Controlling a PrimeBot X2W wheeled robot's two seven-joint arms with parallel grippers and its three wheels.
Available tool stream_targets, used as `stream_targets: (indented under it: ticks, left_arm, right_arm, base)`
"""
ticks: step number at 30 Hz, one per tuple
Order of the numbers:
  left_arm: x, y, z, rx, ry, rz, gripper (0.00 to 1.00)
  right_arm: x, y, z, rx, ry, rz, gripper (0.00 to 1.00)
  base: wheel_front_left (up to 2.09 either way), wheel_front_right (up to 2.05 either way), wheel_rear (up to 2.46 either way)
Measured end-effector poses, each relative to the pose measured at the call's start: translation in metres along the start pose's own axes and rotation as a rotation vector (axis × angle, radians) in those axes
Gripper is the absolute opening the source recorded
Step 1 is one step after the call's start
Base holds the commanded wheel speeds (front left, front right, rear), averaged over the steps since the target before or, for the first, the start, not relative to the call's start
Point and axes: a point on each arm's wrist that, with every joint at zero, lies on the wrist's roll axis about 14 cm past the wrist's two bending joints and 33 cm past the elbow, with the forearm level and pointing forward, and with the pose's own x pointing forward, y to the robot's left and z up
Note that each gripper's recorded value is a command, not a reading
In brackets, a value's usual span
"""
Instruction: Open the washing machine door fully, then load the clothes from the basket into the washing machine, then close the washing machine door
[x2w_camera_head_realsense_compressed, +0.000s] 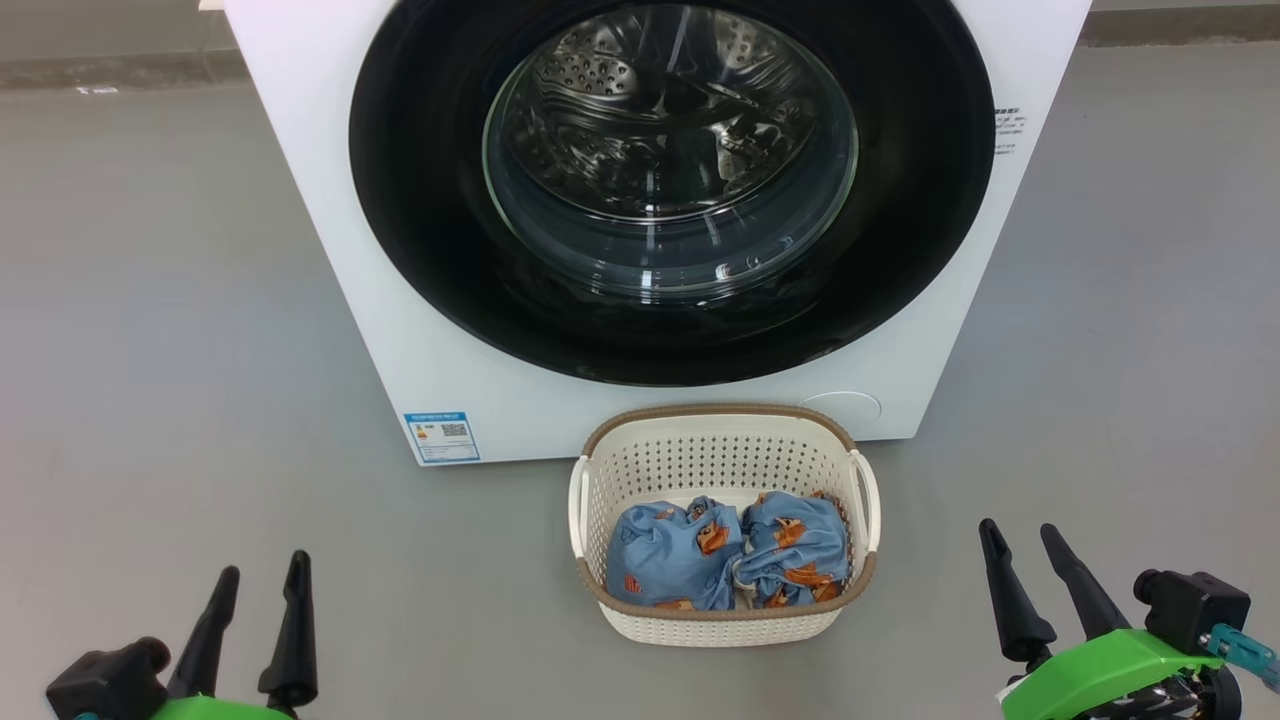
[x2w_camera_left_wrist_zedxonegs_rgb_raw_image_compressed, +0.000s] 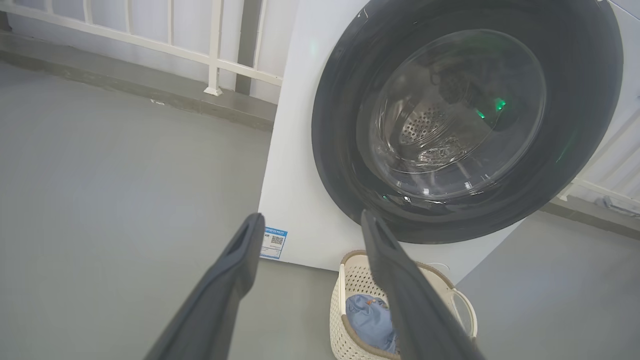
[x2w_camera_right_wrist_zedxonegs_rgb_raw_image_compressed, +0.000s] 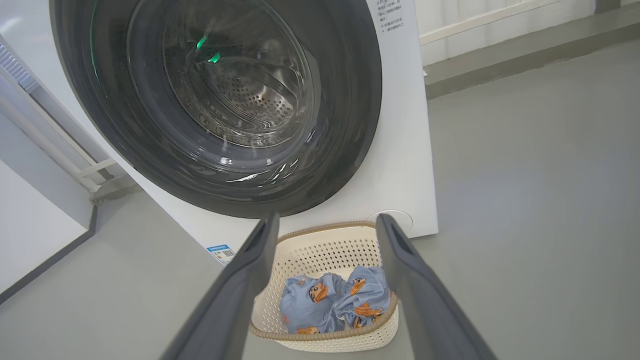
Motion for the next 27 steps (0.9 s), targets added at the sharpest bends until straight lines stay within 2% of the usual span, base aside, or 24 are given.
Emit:
stream_targets:
  ticks: [27]
  left_arm:
    - [0.000, -0.009, 0.007, 0.275, -0.039, -0.077, 1.00]
  right_arm:
    - [-0.004, -0.006, 0.024, -0.288, -0.090, 0.010, 1.00]
  base:
    - [0.00, 0.00, 0.00]
